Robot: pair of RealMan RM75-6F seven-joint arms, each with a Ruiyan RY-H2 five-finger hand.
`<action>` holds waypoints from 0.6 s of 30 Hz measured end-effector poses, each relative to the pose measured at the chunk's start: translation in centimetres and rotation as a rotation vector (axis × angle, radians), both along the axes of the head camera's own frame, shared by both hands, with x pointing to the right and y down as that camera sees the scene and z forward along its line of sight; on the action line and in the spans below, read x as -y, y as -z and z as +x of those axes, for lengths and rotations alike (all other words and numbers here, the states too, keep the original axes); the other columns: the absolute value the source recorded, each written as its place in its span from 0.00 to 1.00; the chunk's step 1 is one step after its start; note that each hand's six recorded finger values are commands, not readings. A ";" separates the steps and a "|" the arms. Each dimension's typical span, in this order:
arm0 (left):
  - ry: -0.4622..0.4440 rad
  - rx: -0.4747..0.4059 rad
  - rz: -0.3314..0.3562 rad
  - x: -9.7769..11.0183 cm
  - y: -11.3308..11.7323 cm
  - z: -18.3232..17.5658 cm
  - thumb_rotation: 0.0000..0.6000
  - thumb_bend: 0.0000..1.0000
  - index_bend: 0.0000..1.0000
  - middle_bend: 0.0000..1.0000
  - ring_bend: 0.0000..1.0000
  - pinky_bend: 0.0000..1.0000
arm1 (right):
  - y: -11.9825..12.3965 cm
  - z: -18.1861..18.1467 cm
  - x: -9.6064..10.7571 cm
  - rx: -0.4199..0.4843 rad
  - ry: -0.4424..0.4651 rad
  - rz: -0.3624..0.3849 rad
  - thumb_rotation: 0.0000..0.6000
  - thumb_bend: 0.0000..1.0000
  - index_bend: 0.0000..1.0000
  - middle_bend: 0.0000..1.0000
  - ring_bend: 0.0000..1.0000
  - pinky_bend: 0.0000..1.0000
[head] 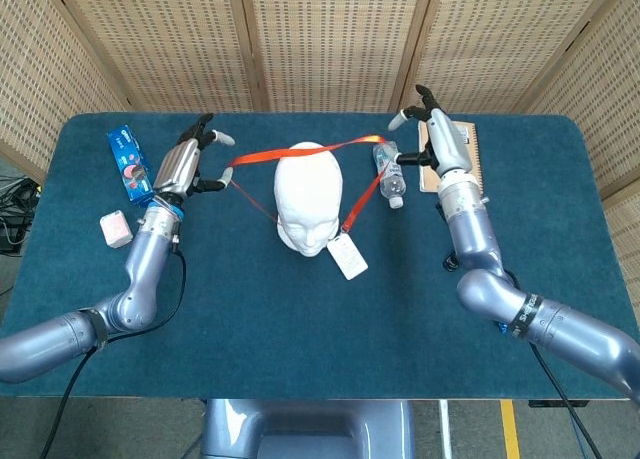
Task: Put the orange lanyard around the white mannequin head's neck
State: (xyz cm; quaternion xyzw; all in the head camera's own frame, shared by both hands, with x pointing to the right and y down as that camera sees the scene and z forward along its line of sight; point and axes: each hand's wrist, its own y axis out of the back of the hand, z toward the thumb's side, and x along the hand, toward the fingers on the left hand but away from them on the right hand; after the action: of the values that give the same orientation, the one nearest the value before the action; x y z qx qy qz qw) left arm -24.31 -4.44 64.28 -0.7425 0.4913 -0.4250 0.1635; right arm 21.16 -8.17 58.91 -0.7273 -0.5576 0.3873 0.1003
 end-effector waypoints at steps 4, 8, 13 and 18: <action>0.025 -0.037 0.030 0.6 0.5 -0.1 1.00 0.00 0.00 0.00 0.00 0.00 | 0.0 0.2 0.4 -0.026 -0.007 0.022 1.00 0.05 0.04 0.00 0.00 0.00; 0.030 -0.059 0.068 1.1 1.1 -0.1 1.00 0.00 0.00 0.00 0.00 0.00 | 0.4 0.6 0.5 -0.051 -0.002 0.050 1.00 0.03 0.04 0.00 0.00 0.00; 0.051 -0.058 0.114 1.5 2.2 -1.2 1.00 0.00 0.00 0.00 0.00 0.00 | 0.9 1.9 0.2 -0.099 0.000 0.079 1.00 0.02 0.04 0.00 0.00 0.00; 0.040 -0.033 0.136 1.2 3.2 -2.5 1.00 0.00 0.00 0.00 0.00 0.00 | 1.1 3.3 -1.0 -0.138 0.019 0.077 1.00 0.02 0.05 0.00 0.00 0.00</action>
State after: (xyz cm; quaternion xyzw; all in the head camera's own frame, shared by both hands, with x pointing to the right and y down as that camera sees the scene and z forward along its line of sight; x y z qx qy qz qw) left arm -26.85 -5.68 61.06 -0.7267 0.5363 -0.3814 0.1970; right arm 24.49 -7.19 57.84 -0.6997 -0.5570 0.4137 0.1702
